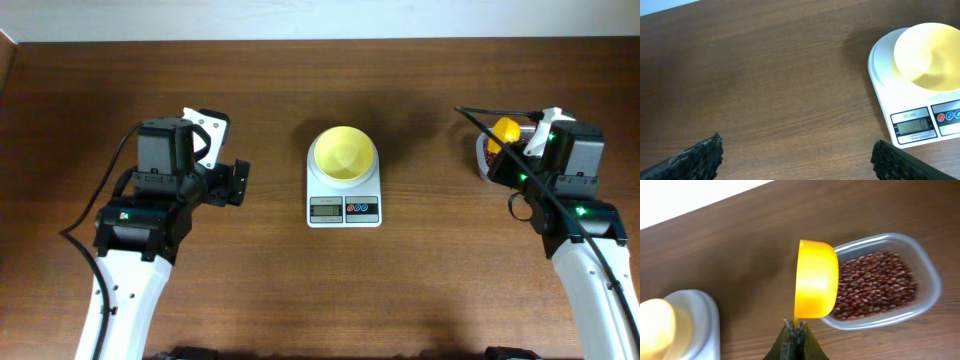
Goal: Scoop item into bowl and weigh 50g on scale
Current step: 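Lower the scoop in the right gripper into the red bean tub, then drag the scoop through the beans with the right gripper to fill it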
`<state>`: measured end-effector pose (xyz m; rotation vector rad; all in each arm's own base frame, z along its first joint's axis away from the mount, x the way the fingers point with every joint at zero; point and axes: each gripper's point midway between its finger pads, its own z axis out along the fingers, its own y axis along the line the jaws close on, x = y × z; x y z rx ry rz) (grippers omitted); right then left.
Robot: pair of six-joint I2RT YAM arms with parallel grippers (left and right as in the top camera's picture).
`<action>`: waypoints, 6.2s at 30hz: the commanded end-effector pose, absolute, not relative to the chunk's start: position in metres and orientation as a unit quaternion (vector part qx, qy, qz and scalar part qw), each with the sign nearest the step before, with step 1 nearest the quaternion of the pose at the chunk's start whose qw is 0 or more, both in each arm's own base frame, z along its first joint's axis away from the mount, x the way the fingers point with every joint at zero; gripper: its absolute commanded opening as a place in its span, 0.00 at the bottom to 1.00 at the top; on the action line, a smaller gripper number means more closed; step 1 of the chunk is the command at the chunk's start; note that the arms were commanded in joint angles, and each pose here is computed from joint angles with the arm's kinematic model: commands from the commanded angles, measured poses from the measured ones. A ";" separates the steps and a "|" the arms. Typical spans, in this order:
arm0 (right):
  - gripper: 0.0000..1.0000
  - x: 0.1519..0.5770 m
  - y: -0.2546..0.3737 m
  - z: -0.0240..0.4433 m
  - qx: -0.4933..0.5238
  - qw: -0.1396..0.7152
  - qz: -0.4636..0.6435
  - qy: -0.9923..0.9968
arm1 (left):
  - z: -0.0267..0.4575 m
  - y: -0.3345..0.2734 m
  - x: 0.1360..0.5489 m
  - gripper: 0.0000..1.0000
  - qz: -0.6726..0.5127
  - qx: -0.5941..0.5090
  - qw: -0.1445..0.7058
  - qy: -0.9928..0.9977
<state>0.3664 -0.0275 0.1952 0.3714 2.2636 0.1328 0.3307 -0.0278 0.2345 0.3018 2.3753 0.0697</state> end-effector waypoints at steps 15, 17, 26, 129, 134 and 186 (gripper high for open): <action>0.04 0.363 -0.074 0.175 0.149 0.368 -0.093 0.913 | 0.241 -0.027 0.333 0.99 0.026 0.120 0.371 0.921; 0.04 0.366 -0.074 0.177 0.150 0.375 -0.093 0.910 | 0.241 -0.027 0.333 0.99 0.026 0.120 0.371 0.921; 0.04 0.395 -0.059 0.210 0.132 0.445 -0.043 0.885 | 0.241 -0.027 0.333 0.99 0.026 0.120 0.371 0.920; 0.04 0.379 -0.072 0.061 0.275 0.214 0.044 0.936 | 0.252 -0.099 0.285 0.99 -0.112 0.400 0.345 0.842; 0.04 0.377 -0.077 0.060 0.291 0.210 0.051 0.932 | 0.252 -0.099 0.285 0.99 -0.112 0.400 0.345 0.842; 0.04 0.392 -0.096 0.080 0.396 0.219 0.169 0.876 | 0.252 -0.099 0.285 0.99 -0.112 0.400 0.345 0.842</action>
